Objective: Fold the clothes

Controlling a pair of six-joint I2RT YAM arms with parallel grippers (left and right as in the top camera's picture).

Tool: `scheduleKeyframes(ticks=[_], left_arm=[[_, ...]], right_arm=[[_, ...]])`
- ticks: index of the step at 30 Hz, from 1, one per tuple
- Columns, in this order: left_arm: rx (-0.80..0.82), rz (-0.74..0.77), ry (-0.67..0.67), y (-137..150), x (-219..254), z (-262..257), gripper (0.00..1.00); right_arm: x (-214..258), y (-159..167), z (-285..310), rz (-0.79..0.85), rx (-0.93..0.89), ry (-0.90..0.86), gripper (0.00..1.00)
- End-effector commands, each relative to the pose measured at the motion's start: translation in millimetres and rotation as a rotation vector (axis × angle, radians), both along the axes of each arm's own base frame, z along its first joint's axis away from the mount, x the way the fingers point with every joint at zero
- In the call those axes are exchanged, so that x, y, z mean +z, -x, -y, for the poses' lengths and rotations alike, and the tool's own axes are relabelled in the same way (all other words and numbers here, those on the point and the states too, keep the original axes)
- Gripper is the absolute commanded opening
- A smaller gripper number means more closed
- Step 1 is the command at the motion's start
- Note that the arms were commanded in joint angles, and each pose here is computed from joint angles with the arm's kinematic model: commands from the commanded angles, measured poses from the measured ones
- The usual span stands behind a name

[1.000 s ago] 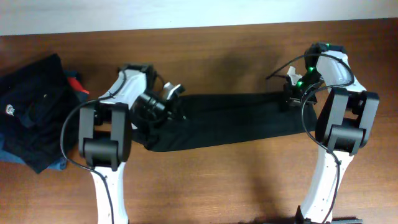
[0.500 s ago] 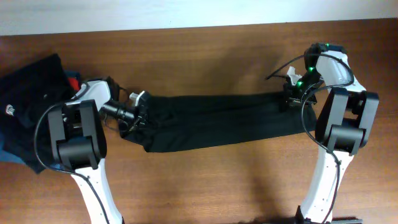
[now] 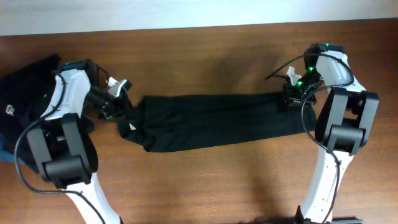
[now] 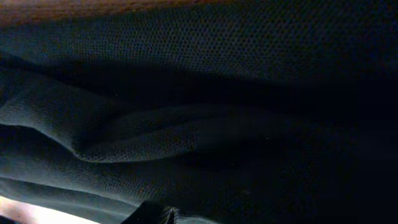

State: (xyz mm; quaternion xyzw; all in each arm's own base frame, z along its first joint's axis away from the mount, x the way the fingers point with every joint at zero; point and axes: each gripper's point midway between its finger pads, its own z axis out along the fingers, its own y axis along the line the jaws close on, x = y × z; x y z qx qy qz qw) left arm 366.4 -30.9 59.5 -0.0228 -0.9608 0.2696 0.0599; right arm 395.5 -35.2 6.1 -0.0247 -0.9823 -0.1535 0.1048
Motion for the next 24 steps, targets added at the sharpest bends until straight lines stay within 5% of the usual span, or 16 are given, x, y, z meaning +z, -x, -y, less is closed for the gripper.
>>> scheduleKeyframes(ticks=[1,15,20,22,24], left_arm=[[0.112,-0.113,-0.234,12,-9,-34,0.24],[0.257,-0.202,-0.392,27,-38,-61,0.46],[0.271,-0.177,-0.285,25,-54,-43,0.48],[0.26,-0.127,-0.142,16,-57,-21,0.48],[0.243,-0.083,-0.028,8,-52,-5,0.38]], right_arm=[[5,1,3,0.013,0.008,0.014,0.27],[5,0,3,0.016,0.008,0.015,0.3],[5,1,3,0.013,0.008,0.014,0.3],[5,1,3,0.013,0.008,0.014,0.3],[6,2,3,0.01,0.008,0.014,0.3]])
